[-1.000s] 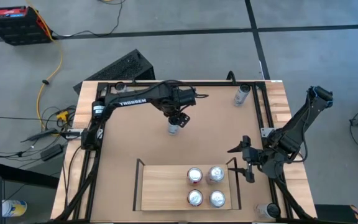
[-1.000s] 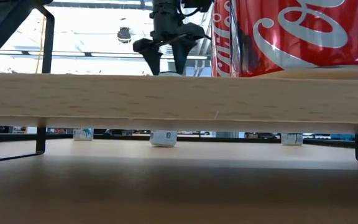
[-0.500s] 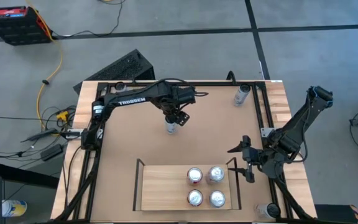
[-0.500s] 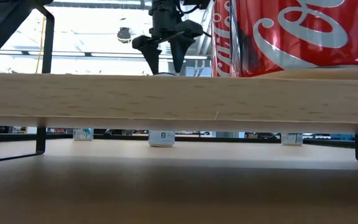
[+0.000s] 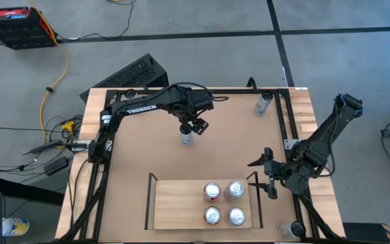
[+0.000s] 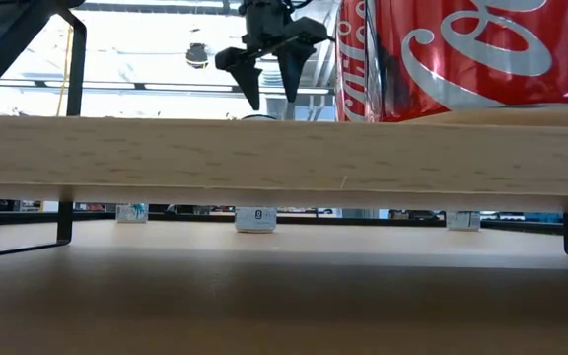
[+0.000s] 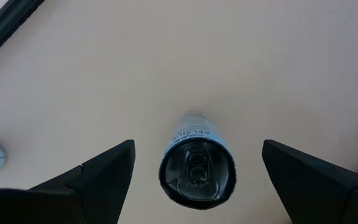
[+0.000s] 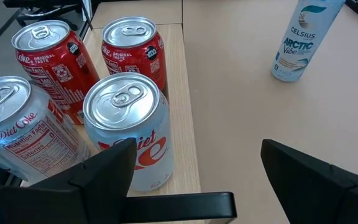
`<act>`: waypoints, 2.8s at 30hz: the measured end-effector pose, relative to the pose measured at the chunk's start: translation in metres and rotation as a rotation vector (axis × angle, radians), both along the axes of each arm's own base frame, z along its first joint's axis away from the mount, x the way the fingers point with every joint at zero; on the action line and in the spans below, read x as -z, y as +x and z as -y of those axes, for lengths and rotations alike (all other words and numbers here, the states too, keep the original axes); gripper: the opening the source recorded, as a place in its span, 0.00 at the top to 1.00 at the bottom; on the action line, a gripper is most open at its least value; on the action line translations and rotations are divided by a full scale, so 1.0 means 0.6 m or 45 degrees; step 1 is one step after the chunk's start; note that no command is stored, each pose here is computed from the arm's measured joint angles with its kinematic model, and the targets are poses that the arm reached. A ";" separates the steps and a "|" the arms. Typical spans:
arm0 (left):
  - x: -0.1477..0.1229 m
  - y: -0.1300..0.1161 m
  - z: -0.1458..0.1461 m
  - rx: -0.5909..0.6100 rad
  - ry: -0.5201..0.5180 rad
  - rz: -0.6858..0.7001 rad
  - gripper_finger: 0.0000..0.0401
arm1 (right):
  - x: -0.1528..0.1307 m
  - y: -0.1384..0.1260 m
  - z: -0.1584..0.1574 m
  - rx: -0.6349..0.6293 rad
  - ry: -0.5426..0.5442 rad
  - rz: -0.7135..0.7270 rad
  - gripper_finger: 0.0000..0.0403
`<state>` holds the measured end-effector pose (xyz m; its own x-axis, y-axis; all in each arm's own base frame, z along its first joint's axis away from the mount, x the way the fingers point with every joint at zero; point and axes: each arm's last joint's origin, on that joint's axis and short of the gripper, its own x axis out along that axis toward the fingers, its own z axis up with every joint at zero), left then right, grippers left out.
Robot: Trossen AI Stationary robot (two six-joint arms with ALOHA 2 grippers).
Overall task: Place canned beverage on shelf
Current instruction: Put the bottom white blue soda can on the shelf
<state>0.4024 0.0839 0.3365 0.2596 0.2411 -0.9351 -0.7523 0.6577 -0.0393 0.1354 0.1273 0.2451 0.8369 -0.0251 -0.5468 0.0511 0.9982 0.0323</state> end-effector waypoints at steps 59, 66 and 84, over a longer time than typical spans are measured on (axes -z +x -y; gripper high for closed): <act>0.085 0.003 -0.005 -0.018 -0.077 -0.154 0.16 | 0.000 0.000 -0.001 -0.020 0.011 -0.014 0.08; 0.085 0.004 -0.004 0.007 -0.098 -0.154 0.17 | 0.001 -0.001 -0.001 -0.022 0.011 -0.016 0.08; 0.059 0.002 0.025 0.176 -0.137 -0.150 0.42 | 0.001 -0.001 -0.001 -0.022 0.011 -0.017 0.08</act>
